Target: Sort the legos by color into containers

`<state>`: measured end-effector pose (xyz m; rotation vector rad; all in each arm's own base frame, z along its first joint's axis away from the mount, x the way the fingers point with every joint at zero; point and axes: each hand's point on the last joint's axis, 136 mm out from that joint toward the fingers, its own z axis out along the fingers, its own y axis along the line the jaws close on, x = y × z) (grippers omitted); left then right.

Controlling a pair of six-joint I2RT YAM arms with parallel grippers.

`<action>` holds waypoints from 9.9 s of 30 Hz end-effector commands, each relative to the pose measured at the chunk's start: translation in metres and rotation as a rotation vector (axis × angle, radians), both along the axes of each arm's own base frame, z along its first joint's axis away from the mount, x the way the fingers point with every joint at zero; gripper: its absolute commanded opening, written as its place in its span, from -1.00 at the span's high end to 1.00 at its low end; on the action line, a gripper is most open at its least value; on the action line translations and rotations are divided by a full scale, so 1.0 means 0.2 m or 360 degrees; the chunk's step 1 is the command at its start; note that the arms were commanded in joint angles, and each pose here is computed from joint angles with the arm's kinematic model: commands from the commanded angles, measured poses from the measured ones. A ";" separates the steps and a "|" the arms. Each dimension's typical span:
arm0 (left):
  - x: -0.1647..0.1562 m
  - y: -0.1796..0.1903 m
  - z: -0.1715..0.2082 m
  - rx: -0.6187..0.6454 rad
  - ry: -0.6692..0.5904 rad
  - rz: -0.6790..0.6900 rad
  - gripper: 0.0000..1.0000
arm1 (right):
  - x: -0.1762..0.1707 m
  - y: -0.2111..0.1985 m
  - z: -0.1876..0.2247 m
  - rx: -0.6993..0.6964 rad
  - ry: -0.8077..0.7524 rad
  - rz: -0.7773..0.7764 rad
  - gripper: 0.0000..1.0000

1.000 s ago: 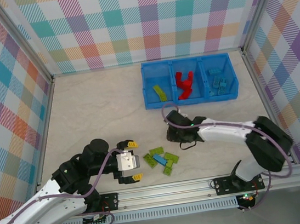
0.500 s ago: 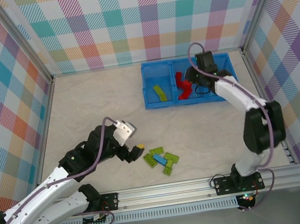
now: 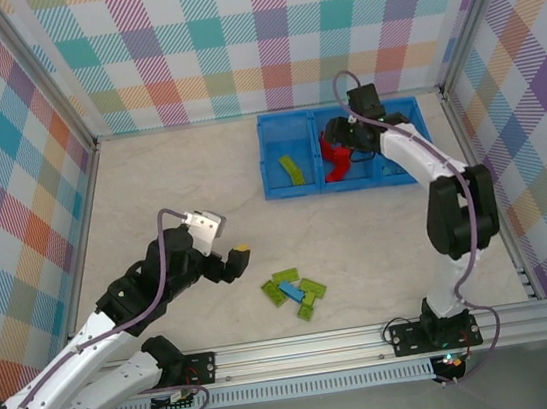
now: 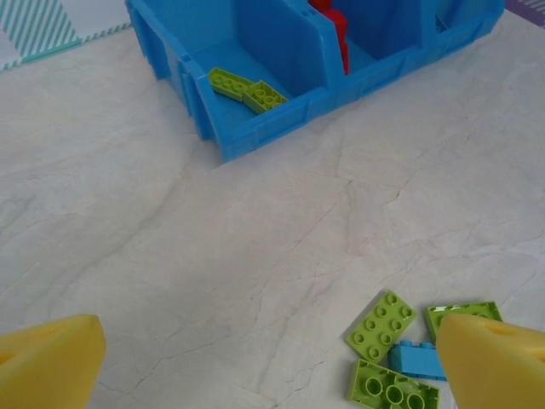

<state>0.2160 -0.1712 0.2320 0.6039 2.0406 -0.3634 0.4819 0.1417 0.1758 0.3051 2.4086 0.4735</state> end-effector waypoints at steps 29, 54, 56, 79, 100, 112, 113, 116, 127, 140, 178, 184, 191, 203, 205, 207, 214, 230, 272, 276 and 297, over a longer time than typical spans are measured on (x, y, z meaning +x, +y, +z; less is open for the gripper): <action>-0.07 -0.08 0.03 0.0055 -0.0153 -0.0378 -1.00 | -1.81 0.63 -0.69 -0.0041 0.1015 0.0187 -0.24; -0.07 -0.08 0.03 0.0070 -0.0153 -0.0376 -1.00 | -1.73 0.58 -0.61 -0.0057 0.0722 0.0287 0.18; -0.07 -0.08 0.03 0.0071 -0.0153 -0.0376 -1.00 | -1.75 0.57 -0.59 -0.0086 0.0691 0.0361 0.13; -0.18 -0.13 0.01 0.0090 -0.0129 -0.0624 -1.00 | -1.85 0.73 -0.78 -0.0498 0.0721 0.0606 0.34; -0.44 -0.26 0.11 -0.0112 -0.0205 -0.1137 -1.00 | -1.05 0.52 -0.03 -0.0052 -0.0003 0.0448 0.68; -0.25 -0.09 0.17 -0.0071 -0.0351 -0.0631 -1.00 | -0.12 0.59 -0.11 -0.0214 0.0005 0.0415 0.57; -0.25 -0.09 0.17 -0.0073 -0.0351 -0.0624 -1.00 | -0.10 0.60 -0.12 -0.0222 0.0018 0.0421 0.50; -0.25 -0.09 0.17 -0.0083 -0.0344 -0.0616 -1.00 | -0.03 0.64 -0.10 -0.0231 0.0036 0.0418 0.15; -0.27 -0.10 0.08 0.0057 -0.0281 -0.0716 -1.00 | -0.63 0.65 0.07 -0.0177 -0.0024 0.0725 -0.02; -0.28 -0.12 0.07 0.0054 -0.0276 -0.0761 -1.00 | -2.01 0.72 -0.46 -0.0159 0.0678 0.0970 -0.12; -0.39 -0.19 0.10 -0.0060 -0.0302 -0.0996 -1.00 | -1.69 0.76 -0.44 0.0000 0.0437 0.0931 0.60; -0.37 -0.21 0.15 -0.0148 -0.0319 -0.0962 -1.00 | -1.29 0.83 -0.11 0.0076 0.0076 0.0922 0.61; -0.23 -0.14 0.16 -0.0186 -0.0254 -0.0603 -1.00 | -0.61 0.79 -0.02 -0.0039 -0.0124 0.0683 0.63; -0.04 0.06 0.14 -0.0131 -0.0157 -0.0028 -1.00 | 0.00 0.78 -0.09 -0.0275 -0.0115 0.0577 -0.08; -0.03 0.06 0.13 -0.0123 -0.0142 -0.0014 -1.00 | -0.03 0.77 -0.02 -0.0261 -0.0137 0.0591 -0.09; -0.02 0.06 0.12 -0.0113 -0.0124 -0.0004 -1.00 | -0.08 0.76 0.05 -0.0221 -0.0177 0.0604 -0.11; 0.02 0.08 0.09 -0.0412 0.0149 0.0311 -1.00 | -0.66 0.76 0.21 -0.0004 -0.0226 0.0937 -0.18; -0.05 -0.06 -0.47 -0.0789 0.0950 0.0628 -1.00 | -1.67 0.60 -0.48 -0.0399 0.0532 0.1432 -0.45; -0.05 0.14 -0.51 -0.0721 0.0799 0.0887 -1.00 | -0.43 0.71 0.11 -0.0311 -0.0289 0.0632 0.66; -0.04 0.14 -0.41 -0.0688 0.0671 0.0774 -1.00 | -0.15 0.72 0.01 -0.0338 -0.0210 0.0562 0.58; -0.05 -0.05 -0.32 -0.0564 0.0559 0.0318 -1.00 | -0.76 0.77 0.21 -0.0094 -0.0174 0.0965 -0.19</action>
